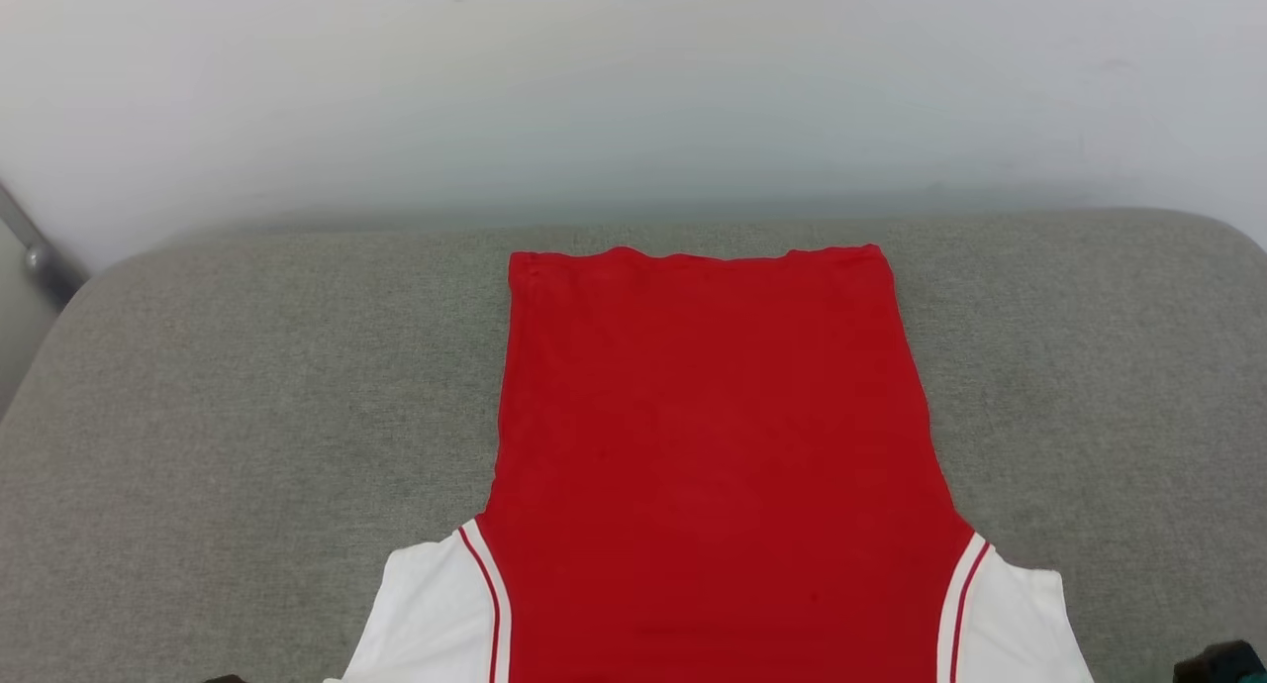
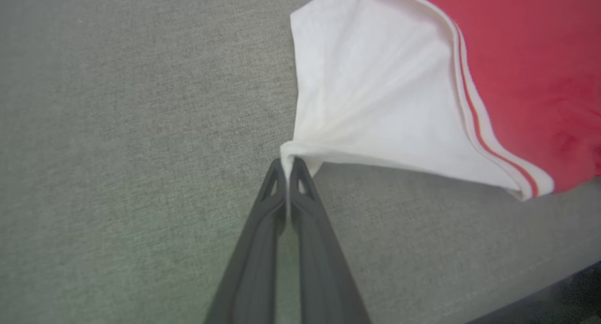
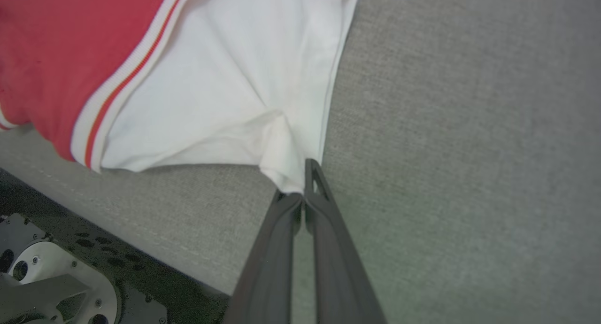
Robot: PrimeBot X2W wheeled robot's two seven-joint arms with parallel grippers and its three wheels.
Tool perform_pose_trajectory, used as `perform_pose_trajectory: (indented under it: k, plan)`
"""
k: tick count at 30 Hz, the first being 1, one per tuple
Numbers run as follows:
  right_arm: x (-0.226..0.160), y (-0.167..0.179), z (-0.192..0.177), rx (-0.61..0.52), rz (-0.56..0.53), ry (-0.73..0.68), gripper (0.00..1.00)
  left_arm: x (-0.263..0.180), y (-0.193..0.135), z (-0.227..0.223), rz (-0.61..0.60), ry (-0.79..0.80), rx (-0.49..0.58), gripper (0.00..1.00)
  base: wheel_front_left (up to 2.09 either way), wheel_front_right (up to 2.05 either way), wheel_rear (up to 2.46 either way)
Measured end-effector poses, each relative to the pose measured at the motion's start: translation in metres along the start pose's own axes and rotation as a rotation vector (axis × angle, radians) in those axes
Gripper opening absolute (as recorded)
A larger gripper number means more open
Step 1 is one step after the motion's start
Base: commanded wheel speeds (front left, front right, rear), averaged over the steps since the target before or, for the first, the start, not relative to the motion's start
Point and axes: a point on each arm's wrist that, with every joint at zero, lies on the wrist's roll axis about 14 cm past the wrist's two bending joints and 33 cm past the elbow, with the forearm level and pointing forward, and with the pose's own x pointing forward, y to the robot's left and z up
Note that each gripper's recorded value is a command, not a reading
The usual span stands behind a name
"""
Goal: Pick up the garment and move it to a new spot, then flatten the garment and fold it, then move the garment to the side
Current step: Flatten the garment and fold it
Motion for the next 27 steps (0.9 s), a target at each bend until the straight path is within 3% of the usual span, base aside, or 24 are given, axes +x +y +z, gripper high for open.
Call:
perform_pose_trajectory:
  k: [7,8,9,10,11,13,16,23,27]
  plan:
    - [-0.008,0.003,-0.006,-0.03,0.004,0.037,0.02,-0.01,-0.006,-0.007,-0.004,0.005,-0.016,0.0,0.0,0.0,0.0]
    - [-0.007,0.001,-0.001,-0.023,-0.003,0.026,0.27,-0.011,-0.007,-0.005,-0.003,-0.001,-0.018,0.0,0.0,0.0,0.0]
    - [-0.007,0.001,0.002,-0.021,-0.005,0.019,0.39,-0.011,-0.008,-0.005,-0.005,-0.004,-0.02,0.0,0.0,0.0,0.0]
    - [-0.007,-0.001,0.006,-0.025,-0.009,0.01,0.58,-0.012,-0.009,-0.004,-0.005,-0.007,-0.02,0.0,0.0,0.0,0.0]
    - [-0.007,-0.003,0.012,-0.038,-0.015,-0.005,0.93,-0.012,-0.01,-0.003,-0.006,-0.013,-0.017,0.0,0.0,0.0,0.0]
    - [-0.007,-0.017,0.033,-0.05,-0.053,-0.056,1.0,-0.013,-0.014,-0.001,-0.011,-0.022,-0.017,0.0,0.0,0.0,0.0]
    - [-0.01,-0.029,0.07,-0.061,-0.083,-0.14,1.0,-0.014,-0.018,0.003,-0.011,-0.034,-0.023,0.0,0.0,0.0,0.0]
    - [-0.021,-0.063,0.194,-0.156,-0.158,-0.344,1.0,-0.016,-0.022,0.017,-0.015,-0.073,-0.02,0.0,0.0,0.0,0.0]
    - [-0.011,-0.067,0.255,-0.197,-0.153,-0.377,1.0,-0.009,-0.021,0.03,-0.015,-0.098,-0.008,0.0,0.0,0.0,0.0]
